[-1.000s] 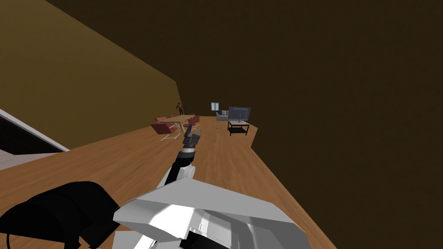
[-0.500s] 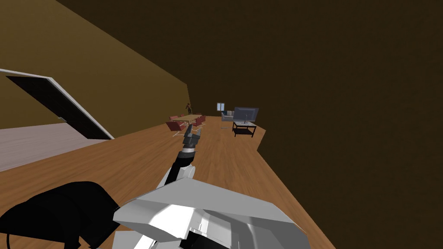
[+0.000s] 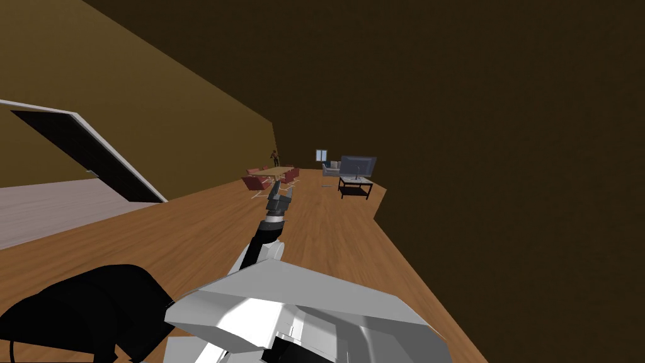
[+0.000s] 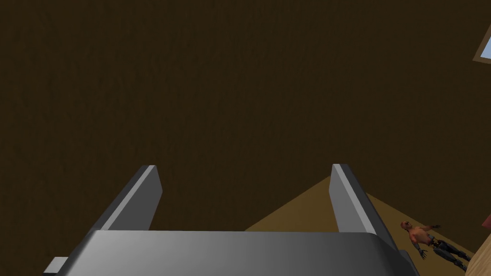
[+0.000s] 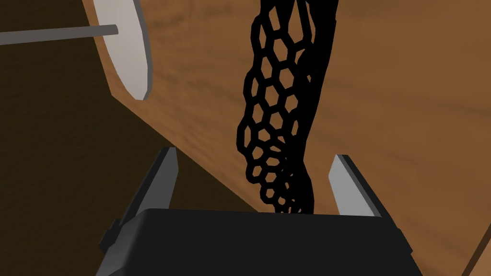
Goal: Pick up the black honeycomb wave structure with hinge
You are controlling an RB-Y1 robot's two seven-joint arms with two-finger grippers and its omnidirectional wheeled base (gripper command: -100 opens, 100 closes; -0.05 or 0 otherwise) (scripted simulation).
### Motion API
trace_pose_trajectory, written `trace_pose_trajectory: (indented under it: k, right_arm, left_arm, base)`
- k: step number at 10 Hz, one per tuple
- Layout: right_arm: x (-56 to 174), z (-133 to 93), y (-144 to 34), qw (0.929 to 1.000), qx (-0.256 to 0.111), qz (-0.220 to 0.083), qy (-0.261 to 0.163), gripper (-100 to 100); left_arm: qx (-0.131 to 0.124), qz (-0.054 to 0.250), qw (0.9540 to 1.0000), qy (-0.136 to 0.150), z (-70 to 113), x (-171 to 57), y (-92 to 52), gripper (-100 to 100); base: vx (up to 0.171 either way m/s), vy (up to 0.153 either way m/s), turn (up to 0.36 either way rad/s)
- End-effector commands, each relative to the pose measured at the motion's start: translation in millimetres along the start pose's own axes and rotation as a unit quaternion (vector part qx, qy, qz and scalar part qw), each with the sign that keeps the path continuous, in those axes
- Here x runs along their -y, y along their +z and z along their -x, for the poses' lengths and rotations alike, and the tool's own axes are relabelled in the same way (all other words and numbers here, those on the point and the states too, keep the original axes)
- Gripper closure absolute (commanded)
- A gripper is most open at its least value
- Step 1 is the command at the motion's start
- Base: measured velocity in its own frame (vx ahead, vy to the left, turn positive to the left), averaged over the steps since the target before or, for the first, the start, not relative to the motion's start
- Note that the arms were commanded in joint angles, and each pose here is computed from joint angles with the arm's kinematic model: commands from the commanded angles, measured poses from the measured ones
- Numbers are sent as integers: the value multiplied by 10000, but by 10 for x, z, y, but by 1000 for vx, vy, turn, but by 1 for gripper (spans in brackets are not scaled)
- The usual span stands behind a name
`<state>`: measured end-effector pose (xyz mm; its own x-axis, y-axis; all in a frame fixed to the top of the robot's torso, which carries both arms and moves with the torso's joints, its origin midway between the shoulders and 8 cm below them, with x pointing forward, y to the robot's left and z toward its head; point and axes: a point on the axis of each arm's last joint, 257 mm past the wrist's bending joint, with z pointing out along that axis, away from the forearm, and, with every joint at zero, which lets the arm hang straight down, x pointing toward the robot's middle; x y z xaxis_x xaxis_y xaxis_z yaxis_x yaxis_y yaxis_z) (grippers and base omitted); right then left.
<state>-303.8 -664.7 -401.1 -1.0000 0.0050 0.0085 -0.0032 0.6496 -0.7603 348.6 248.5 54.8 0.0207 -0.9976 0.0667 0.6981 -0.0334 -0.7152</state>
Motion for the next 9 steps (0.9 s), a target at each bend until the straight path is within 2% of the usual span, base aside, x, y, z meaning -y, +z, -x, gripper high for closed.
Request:
trace_pose_trajectory:
  k: [1,2,6,7,8,9]
  right_arm:
    - [0,0,0,10000,0,0,0,-100]
    - [-1,0,4,10000,-2,-3,-14,100]
    - [-3,0,3,10000,-2,0,-17,100]
    - [-4,0,3,10000,-1,1,-17,0]
    - [42,-139,-71,10000,-29,52,-49,100]
    - [33,-86,-30,10000,-26,18,-32,100]
  left_arm:
    - [0,0,10000,0,0,0,0,0]
    - [0,1,10000,0,0,0,0,0]
    - [0,0,10000,0,0,0,0,0]
    - [0,0,10000,0,0,0,0,0]
    - [0,0,10000,0,0,0,0,0]
    - [0,1,10000,0,0,0,0,0]
  base:
    - [-24,-17,-3]
    - [0,0,0]
    - [0,0,0]
    - [0,0,0]
    - [54,39,2]
    - [32,24,-15]
